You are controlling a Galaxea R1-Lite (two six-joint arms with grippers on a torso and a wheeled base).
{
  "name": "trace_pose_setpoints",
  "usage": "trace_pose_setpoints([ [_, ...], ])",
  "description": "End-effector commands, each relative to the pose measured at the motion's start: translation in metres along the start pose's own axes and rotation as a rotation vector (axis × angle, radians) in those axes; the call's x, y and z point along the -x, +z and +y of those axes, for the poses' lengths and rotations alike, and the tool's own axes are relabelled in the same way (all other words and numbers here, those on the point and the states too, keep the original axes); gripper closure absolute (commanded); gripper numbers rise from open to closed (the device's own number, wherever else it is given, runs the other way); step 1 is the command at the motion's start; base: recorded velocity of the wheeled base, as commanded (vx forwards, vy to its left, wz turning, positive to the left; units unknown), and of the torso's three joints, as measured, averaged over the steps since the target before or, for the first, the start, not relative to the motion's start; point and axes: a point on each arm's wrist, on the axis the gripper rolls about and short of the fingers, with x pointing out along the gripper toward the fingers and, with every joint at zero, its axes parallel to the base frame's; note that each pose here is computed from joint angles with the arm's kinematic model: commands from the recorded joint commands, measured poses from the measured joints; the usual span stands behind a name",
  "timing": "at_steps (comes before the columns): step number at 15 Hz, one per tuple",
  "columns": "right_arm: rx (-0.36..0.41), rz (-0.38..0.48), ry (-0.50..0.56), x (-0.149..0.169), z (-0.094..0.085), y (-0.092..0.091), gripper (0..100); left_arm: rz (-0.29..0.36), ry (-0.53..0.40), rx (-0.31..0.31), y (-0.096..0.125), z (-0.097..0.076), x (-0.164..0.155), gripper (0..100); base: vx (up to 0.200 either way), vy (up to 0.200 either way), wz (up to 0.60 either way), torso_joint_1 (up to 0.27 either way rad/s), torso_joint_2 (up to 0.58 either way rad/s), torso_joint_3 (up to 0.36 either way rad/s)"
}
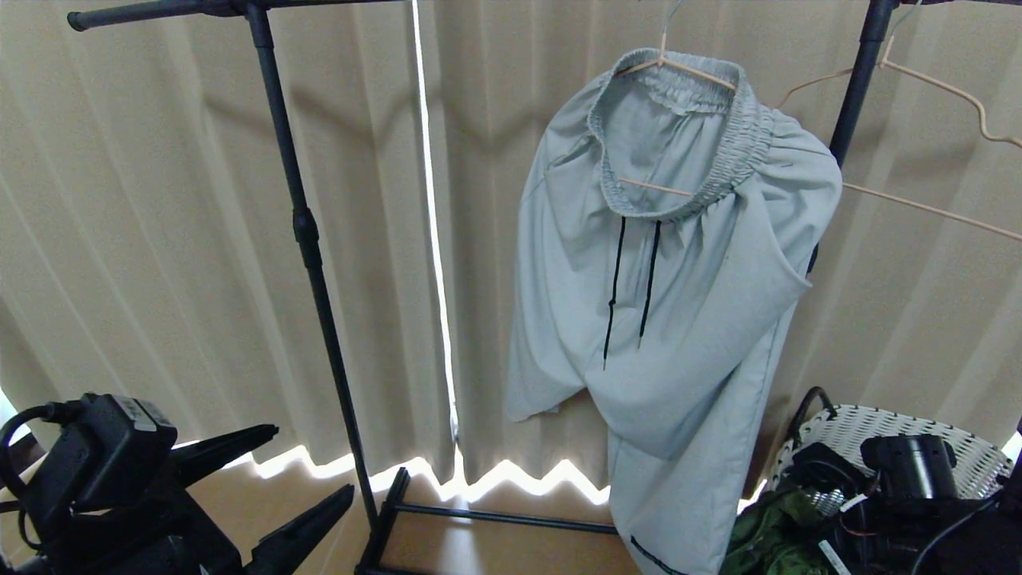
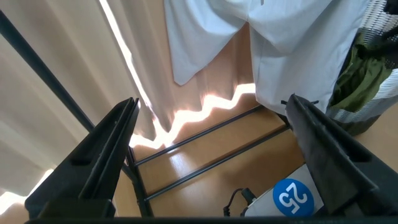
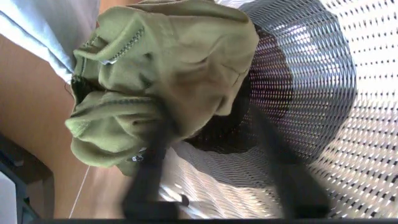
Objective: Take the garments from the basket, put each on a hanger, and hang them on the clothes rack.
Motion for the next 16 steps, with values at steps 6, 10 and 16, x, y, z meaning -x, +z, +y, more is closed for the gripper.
trace_pose_setpoints([
  [6, -0.018, -0.227, -0.085, 0.053, -0.014, 0.021, 100, -0.013, 0.003, -0.001, 0.002, 0.000, 0.002, 0, 0.000, 0.000, 0.00, 0.000, 0.00, 0.000],
  [10, -0.030, -0.390, -0.148, 0.116, -0.024, 0.030, 100, -0.028, 0.010, -0.001, 0.004, 0.001, 0.003, 0, 0.000, 0.000, 0.00, 0.000, 0.00, 0.000],
  [16, -0.056, -0.559, -0.217, 0.199, -0.043, 0.046, 100, -0.036, 0.011, -0.001, 0.004, 0.001, 0.005, 0, 0.000, 0.000, 0.00, 0.000, 0.00, 0.000],
])
